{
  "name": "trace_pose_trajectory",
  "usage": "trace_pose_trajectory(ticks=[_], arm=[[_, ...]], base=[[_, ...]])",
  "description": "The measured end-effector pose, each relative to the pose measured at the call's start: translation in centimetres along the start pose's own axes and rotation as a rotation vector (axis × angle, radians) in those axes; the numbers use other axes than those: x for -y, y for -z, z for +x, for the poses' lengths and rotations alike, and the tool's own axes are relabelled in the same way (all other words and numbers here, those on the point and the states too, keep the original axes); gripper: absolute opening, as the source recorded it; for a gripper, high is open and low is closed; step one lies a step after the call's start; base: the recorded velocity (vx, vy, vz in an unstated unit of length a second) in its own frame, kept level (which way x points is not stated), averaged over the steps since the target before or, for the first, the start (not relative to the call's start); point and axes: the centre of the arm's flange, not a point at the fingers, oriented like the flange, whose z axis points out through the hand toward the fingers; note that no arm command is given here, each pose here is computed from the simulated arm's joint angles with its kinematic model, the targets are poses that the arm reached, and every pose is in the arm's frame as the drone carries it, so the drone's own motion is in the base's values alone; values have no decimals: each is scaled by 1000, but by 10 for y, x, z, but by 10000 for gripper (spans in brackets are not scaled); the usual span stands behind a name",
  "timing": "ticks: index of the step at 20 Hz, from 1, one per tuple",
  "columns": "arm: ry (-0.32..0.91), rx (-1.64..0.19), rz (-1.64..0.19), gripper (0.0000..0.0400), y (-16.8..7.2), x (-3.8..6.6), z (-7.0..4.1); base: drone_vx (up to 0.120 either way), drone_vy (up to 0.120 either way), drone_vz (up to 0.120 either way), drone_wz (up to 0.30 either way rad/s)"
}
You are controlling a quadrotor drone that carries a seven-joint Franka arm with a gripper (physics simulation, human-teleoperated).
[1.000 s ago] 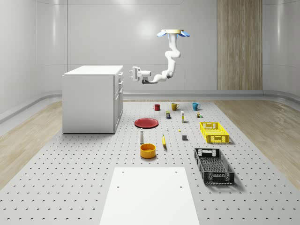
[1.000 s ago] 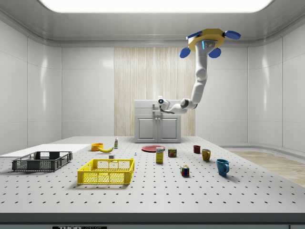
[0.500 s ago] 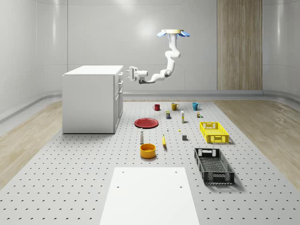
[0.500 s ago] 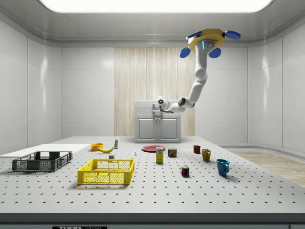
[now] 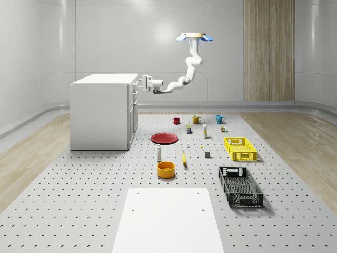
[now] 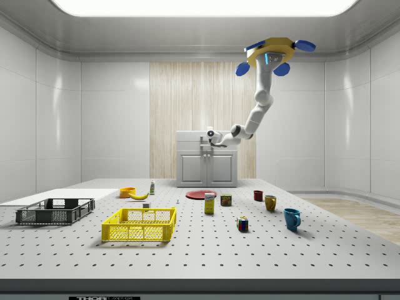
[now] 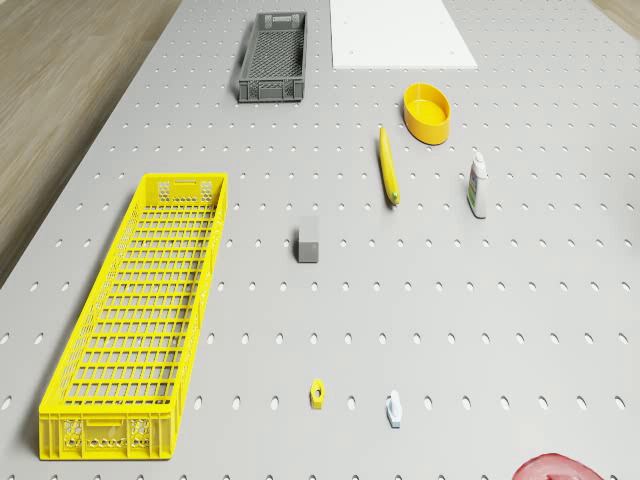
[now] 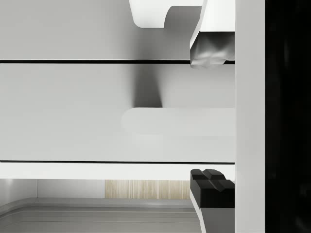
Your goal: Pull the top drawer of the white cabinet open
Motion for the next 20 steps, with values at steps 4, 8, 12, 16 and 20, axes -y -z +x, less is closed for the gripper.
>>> trace_pose_trajectory(ticks=[4,8,12,16,20], arm=[[0,0,1,305,-9,0,0],[0,0,2,305,-18,1,0],[0,0,2,305,-23,1,1],[0,0,3,200,-28,1,1],[0,0,3,140,-29,1,1]], base=[[0,0,0,0],[0,0,0,0],[0,0,0,0],[0,0,0,0],[0,0,0,0]])
